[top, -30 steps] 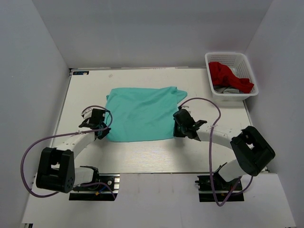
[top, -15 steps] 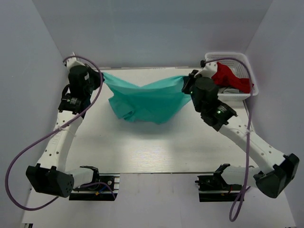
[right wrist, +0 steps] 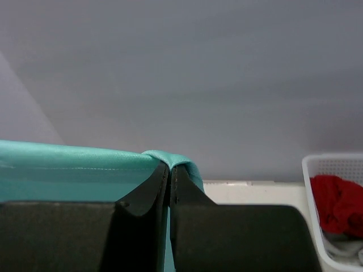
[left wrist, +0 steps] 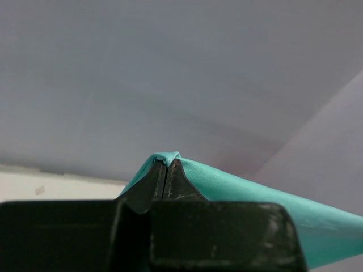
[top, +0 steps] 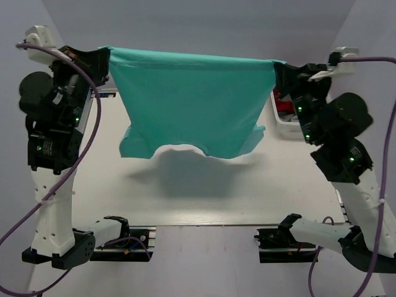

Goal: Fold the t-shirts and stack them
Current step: Flatten out the tshirt

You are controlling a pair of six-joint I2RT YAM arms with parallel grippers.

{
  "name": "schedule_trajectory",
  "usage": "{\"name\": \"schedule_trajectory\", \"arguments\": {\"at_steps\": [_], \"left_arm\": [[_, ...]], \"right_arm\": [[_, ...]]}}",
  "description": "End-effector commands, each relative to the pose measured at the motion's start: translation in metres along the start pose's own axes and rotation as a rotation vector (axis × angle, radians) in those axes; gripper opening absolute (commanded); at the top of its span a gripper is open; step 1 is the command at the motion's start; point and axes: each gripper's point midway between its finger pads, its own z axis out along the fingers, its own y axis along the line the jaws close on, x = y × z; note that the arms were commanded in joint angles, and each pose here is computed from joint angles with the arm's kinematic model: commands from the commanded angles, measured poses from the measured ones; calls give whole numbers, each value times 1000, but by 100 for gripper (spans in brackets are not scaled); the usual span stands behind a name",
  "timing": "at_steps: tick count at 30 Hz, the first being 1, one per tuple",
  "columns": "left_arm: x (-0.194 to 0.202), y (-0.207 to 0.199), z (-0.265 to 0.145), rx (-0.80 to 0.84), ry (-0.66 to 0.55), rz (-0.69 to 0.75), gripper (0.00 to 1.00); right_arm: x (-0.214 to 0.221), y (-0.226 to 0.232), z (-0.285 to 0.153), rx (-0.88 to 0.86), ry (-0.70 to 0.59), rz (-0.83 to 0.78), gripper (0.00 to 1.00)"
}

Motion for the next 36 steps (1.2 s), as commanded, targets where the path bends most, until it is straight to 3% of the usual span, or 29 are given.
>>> {"name": "schedule_trajectory", "arguments": {"at_steps": [1, 10, 14, 17, 20, 27, 32, 36], "left_arm": [[-39, -30, -37, 100, -60, 39, 0], [-92, -78, -109, 287, -156, 76, 0], [-99, -84, -123, 304, -169, 78, 0], [-101, -87, -129, 321, -173, 80, 0], [-97, -80, -116, 286, -163, 75, 0], [-56, -41, -32, 119, -63, 63, 0], [7, -1, 31, 8, 60, 75, 0], [70, 51, 71, -126, 149, 87, 0]], "right_arm": [[-59, 8, -29, -102, -97, 5, 0], [-107, 28, -86, -330, -149, 39, 0], [-117, 39, -107, -434, -169, 56, 0], [-114, 37, -103, -414, -163, 53, 0], [-104, 29, -86, -336, -147, 34, 0], [-63, 13, -9, -81, -112, -21, 0], [-2, -12, 38, 147, -43, -115, 0], [61, -22, 80, 222, 15, -206, 0]]}}
